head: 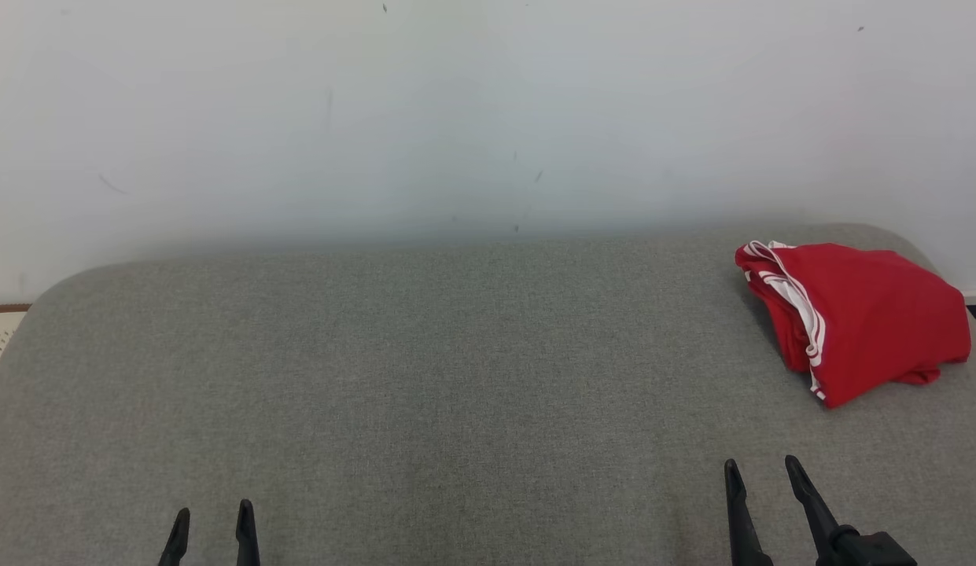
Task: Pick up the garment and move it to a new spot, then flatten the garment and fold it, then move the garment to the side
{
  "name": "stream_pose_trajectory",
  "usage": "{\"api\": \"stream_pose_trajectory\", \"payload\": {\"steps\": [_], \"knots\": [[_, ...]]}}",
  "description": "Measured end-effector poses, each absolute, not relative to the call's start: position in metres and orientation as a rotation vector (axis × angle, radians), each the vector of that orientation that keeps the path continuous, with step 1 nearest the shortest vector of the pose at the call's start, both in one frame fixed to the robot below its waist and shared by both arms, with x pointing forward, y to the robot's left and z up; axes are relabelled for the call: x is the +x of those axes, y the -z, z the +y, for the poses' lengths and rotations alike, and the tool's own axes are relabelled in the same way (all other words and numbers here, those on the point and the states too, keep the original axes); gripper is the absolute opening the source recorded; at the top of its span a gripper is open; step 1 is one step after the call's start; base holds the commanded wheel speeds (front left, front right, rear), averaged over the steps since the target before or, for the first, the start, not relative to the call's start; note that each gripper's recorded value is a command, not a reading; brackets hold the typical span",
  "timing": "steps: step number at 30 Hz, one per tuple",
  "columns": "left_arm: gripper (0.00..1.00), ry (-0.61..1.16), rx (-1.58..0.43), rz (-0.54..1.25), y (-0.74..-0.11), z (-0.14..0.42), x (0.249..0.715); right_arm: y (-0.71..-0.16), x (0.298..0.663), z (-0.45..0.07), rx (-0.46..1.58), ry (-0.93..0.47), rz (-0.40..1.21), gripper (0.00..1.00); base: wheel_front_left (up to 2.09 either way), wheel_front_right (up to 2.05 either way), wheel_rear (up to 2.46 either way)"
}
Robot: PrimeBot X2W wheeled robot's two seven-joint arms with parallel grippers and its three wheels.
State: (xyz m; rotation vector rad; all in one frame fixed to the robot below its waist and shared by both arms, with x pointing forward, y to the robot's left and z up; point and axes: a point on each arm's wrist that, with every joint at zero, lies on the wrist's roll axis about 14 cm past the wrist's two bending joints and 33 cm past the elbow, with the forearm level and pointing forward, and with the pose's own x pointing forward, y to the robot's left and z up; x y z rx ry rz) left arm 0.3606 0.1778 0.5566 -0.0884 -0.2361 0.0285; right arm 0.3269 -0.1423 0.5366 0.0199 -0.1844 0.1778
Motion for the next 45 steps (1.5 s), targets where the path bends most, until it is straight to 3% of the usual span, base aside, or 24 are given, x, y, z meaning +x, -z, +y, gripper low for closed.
{"api": "stream_pose_trajectory", "payload": {"steps": [15, 16, 22, 45], "knots": [[1.0, -0.027, -0.093, -0.238, -0.557, 0.178, 0.359, -0.536, 0.326, -0.142, 0.026, -0.178, -0.183, 1.0, 0.0, 0.0, 0.0], [0.0, -0.021, -0.095, -0.238, -0.557, 0.177, 0.359, -0.536, 0.326, -0.142, 0.026, -0.178, -0.183, 0.0, 0.0, 0.0, 0.0], [0.0, -0.025, -0.105, -0.17, -0.538, 0.177, 0.359, -0.514, 0.32, -0.144, 0.045, -0.17, -0.113, 0.0, 0.0, 0.0, 0.0], [0.0, -0.072, -0.532, -0.057, -0.515, 0.192, 0.361, -0.506, 0.338, -0.165, 0.48, -0.079, -0.036, 0.0, 0.0, 0.0, 0.0]]}}
